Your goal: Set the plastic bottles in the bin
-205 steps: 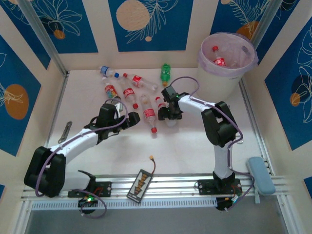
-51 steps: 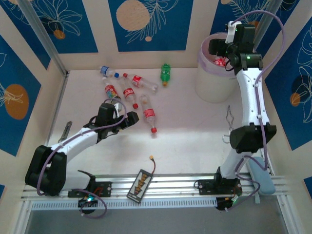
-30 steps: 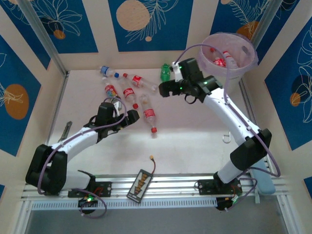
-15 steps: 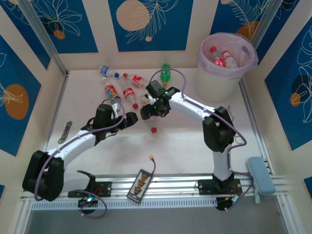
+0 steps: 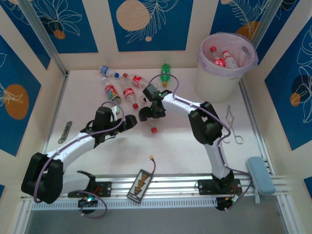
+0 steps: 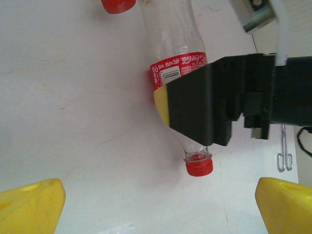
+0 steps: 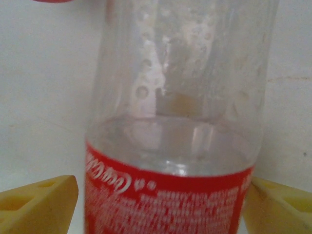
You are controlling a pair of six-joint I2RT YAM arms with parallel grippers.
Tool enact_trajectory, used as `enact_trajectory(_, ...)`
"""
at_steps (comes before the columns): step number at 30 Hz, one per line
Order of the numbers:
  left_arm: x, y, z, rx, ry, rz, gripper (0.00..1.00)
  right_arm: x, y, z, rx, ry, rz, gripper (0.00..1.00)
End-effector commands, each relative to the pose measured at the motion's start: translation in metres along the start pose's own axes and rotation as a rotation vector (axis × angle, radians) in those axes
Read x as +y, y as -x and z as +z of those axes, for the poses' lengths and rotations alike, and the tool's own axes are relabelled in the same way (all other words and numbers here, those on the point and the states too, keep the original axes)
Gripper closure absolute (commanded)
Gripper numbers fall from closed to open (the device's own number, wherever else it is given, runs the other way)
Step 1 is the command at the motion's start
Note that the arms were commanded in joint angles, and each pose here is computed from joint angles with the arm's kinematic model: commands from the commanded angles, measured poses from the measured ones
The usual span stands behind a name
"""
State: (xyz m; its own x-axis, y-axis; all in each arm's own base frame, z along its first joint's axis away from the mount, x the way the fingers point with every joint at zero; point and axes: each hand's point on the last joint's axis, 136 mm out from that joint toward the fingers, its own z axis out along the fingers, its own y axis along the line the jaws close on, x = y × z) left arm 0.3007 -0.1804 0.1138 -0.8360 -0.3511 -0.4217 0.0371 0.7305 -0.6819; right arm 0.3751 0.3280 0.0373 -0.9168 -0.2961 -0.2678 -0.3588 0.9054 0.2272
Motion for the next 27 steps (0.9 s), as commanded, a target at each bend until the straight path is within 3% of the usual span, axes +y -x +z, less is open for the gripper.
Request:
enact_trajectory(1, -0.001, 0.004, 0.002, -0.004, -0.021, -0.012, 0.00, -0.001, 0.005, 0.003, -0.002, 0.001, 0.024, 0.15)
enact_trajectory(11, 0.000, 0.003, 0.002, -0.007, -0.019, -0.017, 0.00, -0.003, 0.004, 0.011, 0.004, -0.038, -0.002, 0.18)
enact_trajectory(15, -0.002, 0.006, 0.000, -0.016, -0.014, -0.010, 0.00, -0.006, 0.006, 0.009, -0.007, -0.062, -0.010, 0.31)
enact_trajectory(27, -0.003, 0.008, 0.006, -0.012, -0.023, -0.022, 0.00, -0.014, 0.010, -0.018, -0.046, -0.081, -0.024, 0.39)
